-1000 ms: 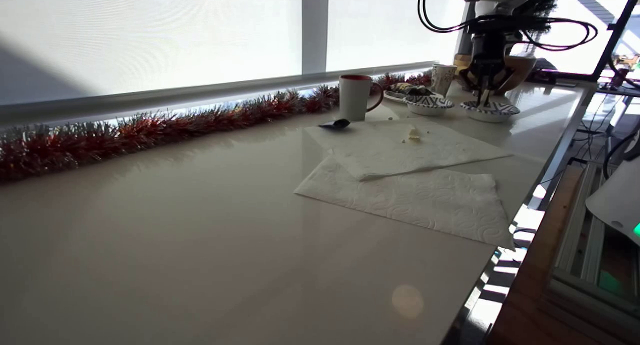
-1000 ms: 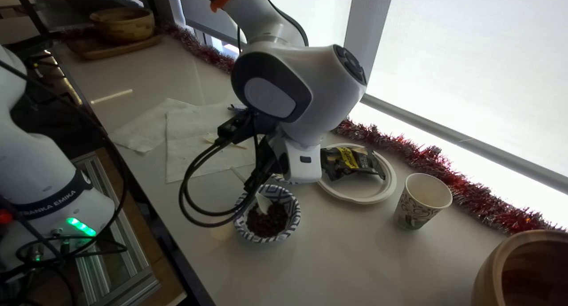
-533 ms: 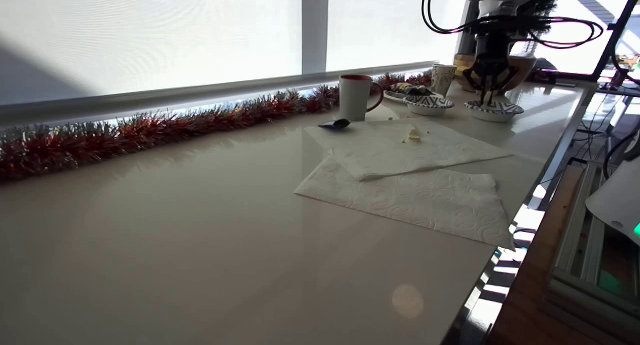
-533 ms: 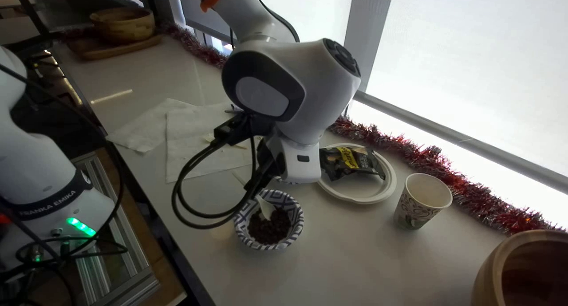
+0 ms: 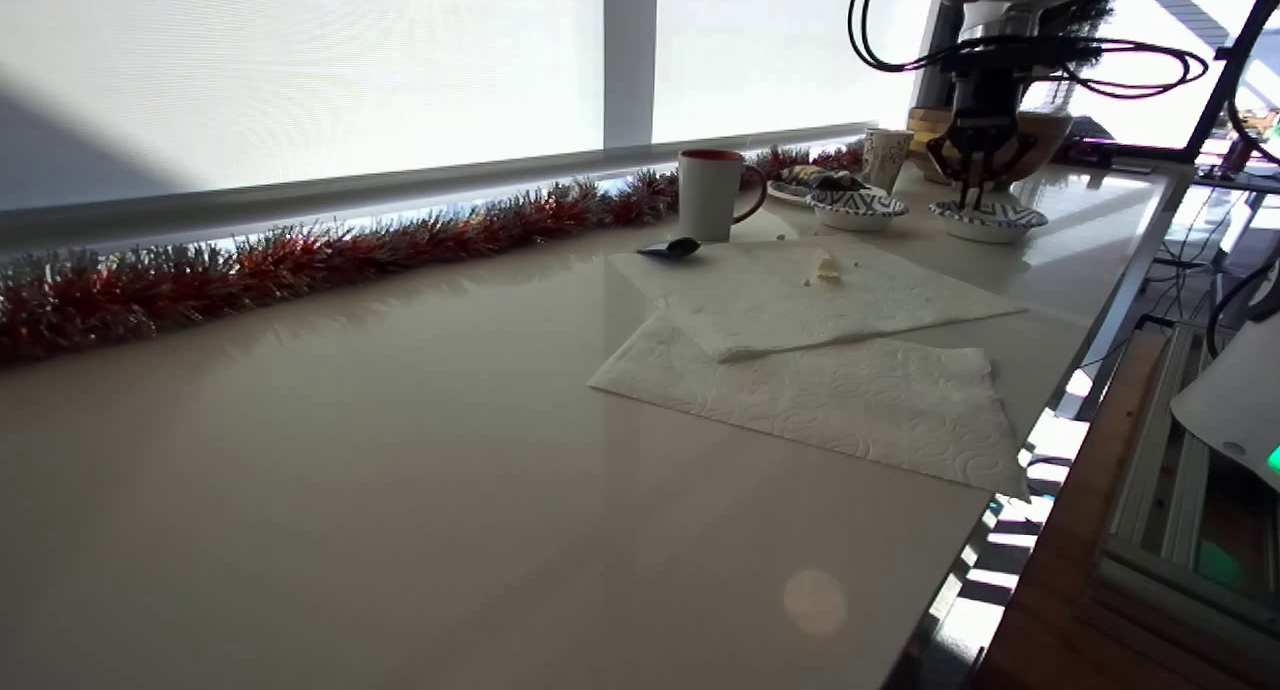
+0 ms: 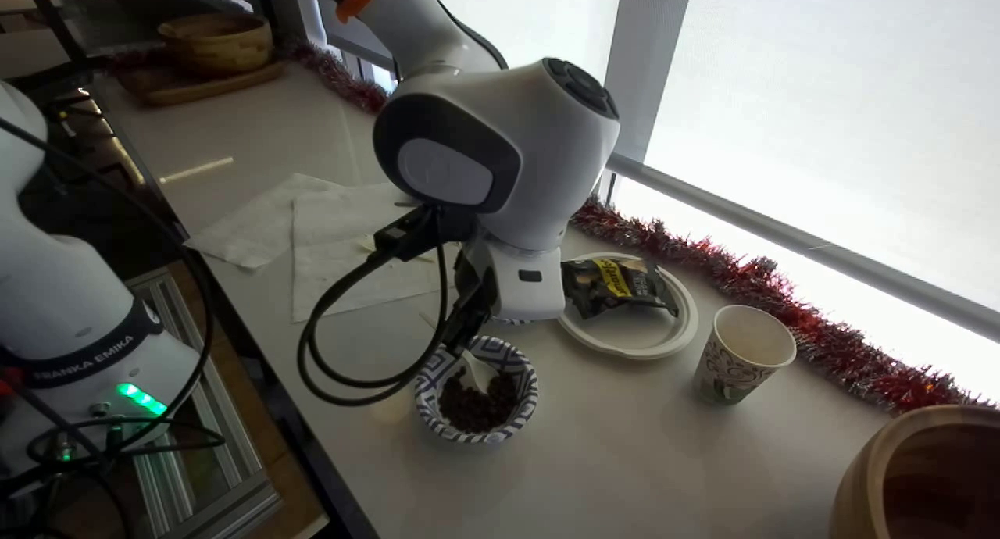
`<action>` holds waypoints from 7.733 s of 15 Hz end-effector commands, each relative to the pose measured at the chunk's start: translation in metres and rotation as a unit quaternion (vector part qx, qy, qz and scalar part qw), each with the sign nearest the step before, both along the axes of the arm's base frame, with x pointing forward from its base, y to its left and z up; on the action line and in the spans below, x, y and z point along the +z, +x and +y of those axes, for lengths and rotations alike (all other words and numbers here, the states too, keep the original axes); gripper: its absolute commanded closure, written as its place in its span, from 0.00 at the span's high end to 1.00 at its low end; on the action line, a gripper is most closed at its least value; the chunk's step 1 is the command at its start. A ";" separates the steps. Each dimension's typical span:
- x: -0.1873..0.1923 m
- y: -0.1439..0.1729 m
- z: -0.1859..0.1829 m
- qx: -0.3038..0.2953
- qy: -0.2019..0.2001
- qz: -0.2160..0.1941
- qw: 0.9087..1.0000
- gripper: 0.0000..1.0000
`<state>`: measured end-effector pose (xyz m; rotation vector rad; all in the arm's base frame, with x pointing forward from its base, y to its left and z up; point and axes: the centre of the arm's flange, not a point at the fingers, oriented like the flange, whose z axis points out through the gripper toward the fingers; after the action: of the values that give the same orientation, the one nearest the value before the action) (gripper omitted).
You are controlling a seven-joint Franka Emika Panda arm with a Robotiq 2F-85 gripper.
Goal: Use the spoon to transfer some contents from the closest bowl to the right cup
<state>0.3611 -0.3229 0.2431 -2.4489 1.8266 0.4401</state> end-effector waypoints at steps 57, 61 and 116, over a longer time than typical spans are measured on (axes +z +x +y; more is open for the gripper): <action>0.119 0.104 -0.061 0.277 -0.264 -0.135 0.914 0.03; 0.115 0.122 -0.090 0.283 -0.279 -0.113 0.911 0.03; 0.016 0.113 -0.037 0.543 -0.552 0.215 0.595 0.03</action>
<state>0.4839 -0.3640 0.2550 -4.5131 -0.0558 -0.3087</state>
